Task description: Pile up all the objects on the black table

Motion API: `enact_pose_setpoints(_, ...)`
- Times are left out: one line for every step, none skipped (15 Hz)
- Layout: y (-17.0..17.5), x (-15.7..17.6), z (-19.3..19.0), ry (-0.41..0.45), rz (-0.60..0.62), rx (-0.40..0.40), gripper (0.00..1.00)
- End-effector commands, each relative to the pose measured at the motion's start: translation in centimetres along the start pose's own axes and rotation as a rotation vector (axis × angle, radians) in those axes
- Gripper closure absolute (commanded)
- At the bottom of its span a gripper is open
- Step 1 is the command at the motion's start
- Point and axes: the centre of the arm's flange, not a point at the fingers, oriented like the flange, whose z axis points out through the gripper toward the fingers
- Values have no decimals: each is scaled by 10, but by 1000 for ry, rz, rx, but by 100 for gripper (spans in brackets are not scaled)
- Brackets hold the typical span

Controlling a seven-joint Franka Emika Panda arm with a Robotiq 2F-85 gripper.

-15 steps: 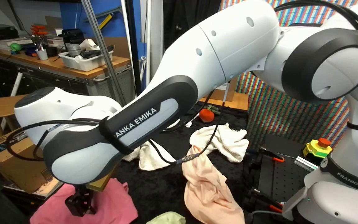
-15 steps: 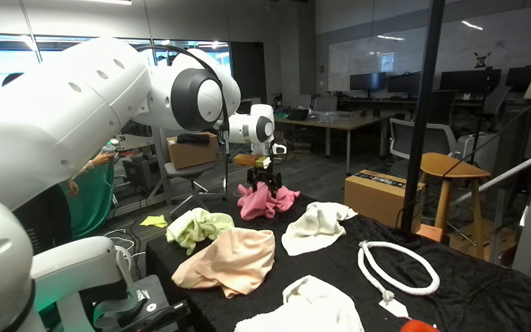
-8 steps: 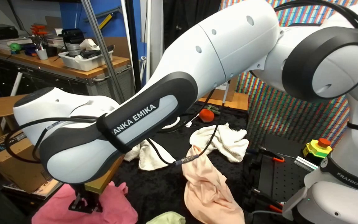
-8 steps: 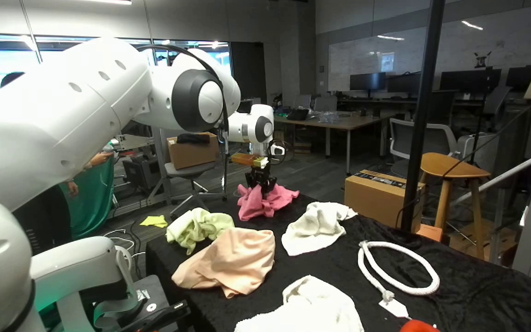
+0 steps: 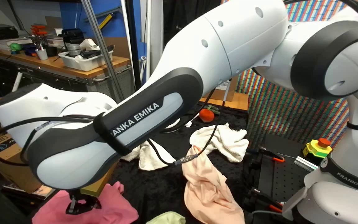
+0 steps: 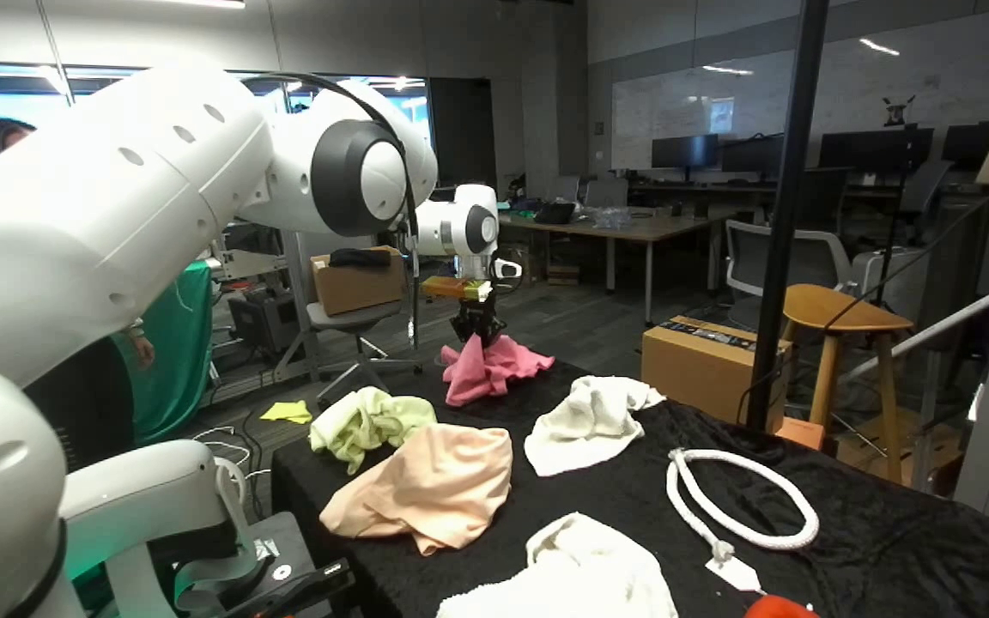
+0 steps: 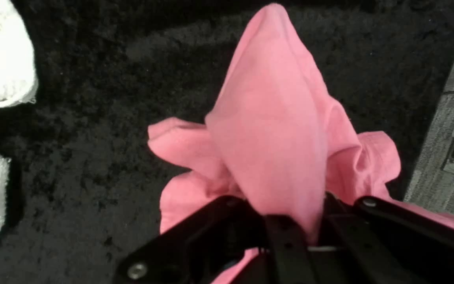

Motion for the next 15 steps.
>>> enact_pose_setpoints(-18,-25,-55,70,-41,-69,93)
enact_pose_setpoints(-20,-31,-68,102,-47,-93,93)
enact_pose_setpoints(-22,-36,-86,128,-49,-115,93)
enact_pose_setpoints(-19,-43,-99,162,-38,-143,93)
enact_pose_setpoints(-16,-45,-115,190,-24,-167,93)
enact_pose_setpoints(-5,-49,-128,224,7,-201,93)
enact_pose_setpoints(5,-53,-141,248,33,-226,93)
enact_pose_setpoints(17,-52,-151,270,63,-252,93)
enact_pose_setpoints(34,-54,-163,285,95,-271,93)
enact_pose_setpoints(50,-54,-170,295,128,-290,93)
enact_pose_setpoints(68,-56,-177,305,164,-312,93)
enact_pose_setpoints(88,-56,-184,310,204,-327,93)
enact_pose_setpoints(106,-59,-191,313,240,-339,93)
enact_pose_setpoints(130,-64,-195,309,277,-348,93)
enact_pose_setpoints(151,-69,-200,307,319,-352,93)
